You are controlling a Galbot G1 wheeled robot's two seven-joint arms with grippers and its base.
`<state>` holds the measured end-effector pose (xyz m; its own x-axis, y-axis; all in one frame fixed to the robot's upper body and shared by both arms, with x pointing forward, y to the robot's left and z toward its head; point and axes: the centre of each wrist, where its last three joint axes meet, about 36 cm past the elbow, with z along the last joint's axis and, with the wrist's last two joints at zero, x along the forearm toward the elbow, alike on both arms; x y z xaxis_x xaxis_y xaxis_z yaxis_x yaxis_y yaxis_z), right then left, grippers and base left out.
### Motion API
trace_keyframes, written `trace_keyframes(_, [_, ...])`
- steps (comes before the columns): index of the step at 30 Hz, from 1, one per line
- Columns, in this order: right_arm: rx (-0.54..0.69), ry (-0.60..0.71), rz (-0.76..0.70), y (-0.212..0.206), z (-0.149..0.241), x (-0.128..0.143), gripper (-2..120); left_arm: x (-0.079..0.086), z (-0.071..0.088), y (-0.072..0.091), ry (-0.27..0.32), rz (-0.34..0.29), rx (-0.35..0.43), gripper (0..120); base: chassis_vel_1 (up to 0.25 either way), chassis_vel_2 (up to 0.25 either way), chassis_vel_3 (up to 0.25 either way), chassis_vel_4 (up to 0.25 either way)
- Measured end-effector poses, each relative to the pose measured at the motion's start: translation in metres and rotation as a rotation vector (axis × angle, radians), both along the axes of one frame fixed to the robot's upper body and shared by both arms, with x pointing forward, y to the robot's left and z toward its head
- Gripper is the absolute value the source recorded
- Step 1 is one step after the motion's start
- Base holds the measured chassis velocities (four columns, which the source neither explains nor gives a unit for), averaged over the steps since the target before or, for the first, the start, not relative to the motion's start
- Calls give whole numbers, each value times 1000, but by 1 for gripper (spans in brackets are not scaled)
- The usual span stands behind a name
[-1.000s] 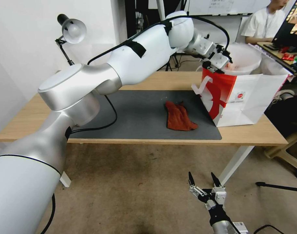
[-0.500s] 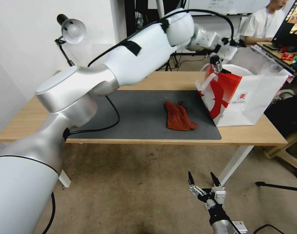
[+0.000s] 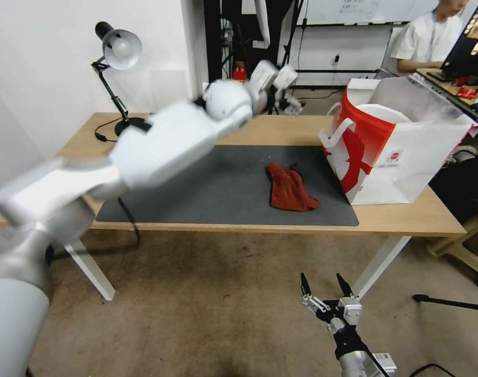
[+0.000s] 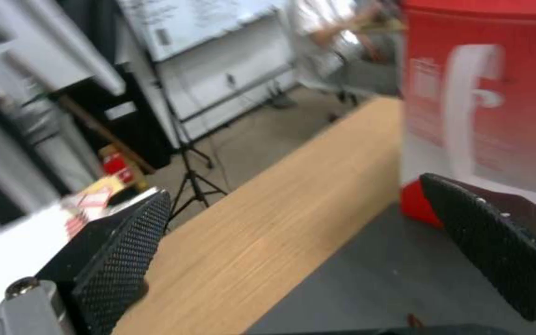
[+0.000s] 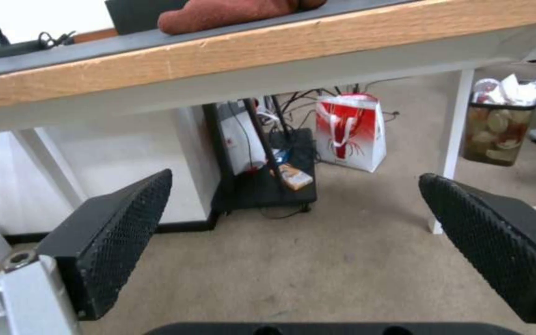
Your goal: Sweep shrimp from table into container with towel, then put container into takeout bag.
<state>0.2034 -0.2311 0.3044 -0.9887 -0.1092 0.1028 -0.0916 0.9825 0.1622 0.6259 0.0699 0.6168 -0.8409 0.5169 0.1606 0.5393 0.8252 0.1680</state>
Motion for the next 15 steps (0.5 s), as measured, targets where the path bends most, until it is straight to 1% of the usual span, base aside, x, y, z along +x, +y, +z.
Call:
trace_keyframes(1, [-1, 1, 2, 0, 0, 1, 100, -4, -10, 6, 4, 20, -37, 100, 0, 0, 0, 0])
trace_keyframes(2, [-1, 1, 2, 0, 0, 1, 100, -4, -10, 6, 4, 20, -37, 100, 0, 0, 0, 0])
trace_keyframes(3, [-4, 4, 5, -1, -1, 4, 100, -14, -24, 11, 21, 32, -102, 100, 0, 0, 0, 0])
trace_keyframes(4, [-5, 5, 6, -1, -1, 5, 100, -17, -29, 12, 28, 33, -121, 100, 0, 0, 0, 0])
trace_keyframes(5, [-5, 5, 6, -1, -1, 5, 100, -17, -29, 12, 28, 33, -121, 100, 0, 0, 0, 0])
trace_keyframes(6, [-8, 8, 8, -3, -2, 6, 100, -27, -40, 16, 28, 26, -177, 100, 0, 0, 0, 0])
trace_keyframes(7, [-8, 9, 11, -4, -2, 6, 100, -35, -45, 18, 31, 14, -202, 100, 0, 0, 0, 0])
trace_keyframes(8, [-8, 9, 11, -4, -2, 6, 100, -35, -45, 18, 31, 14, -202, 100, 0, 0, 0, 0])
trace_keyframes(11, [-11, 11, 15, -5, -2, 5, 100, -62, -54, 24, 29, -16, -237, 100, 0, 0, 0, 0])
trace_keyframes(12, [-11, 11, 15, -5, -2, 5, 100, -62, -54, 24, 29, -16, -237, 100, 0, 0, 0, 0])
trace_keyframes(13, [-10, 10, 15, -5, -2, 6, 100, -72, -57, 28, 21, -20, -247, 100, 0, 0, 0, 0])
trace_keyframes(14, [-10, 9, 14, -6, -2, 7, 100, -77, -58, 31, 17, -20, -252, 100, 0, 0, 0, 0])
trace_keyframes(15, [-9, 8, 13, -6, -2, 8, 100, -89, -63, 41, 10, -22, -262, 100, 0, 0, 0, 0])
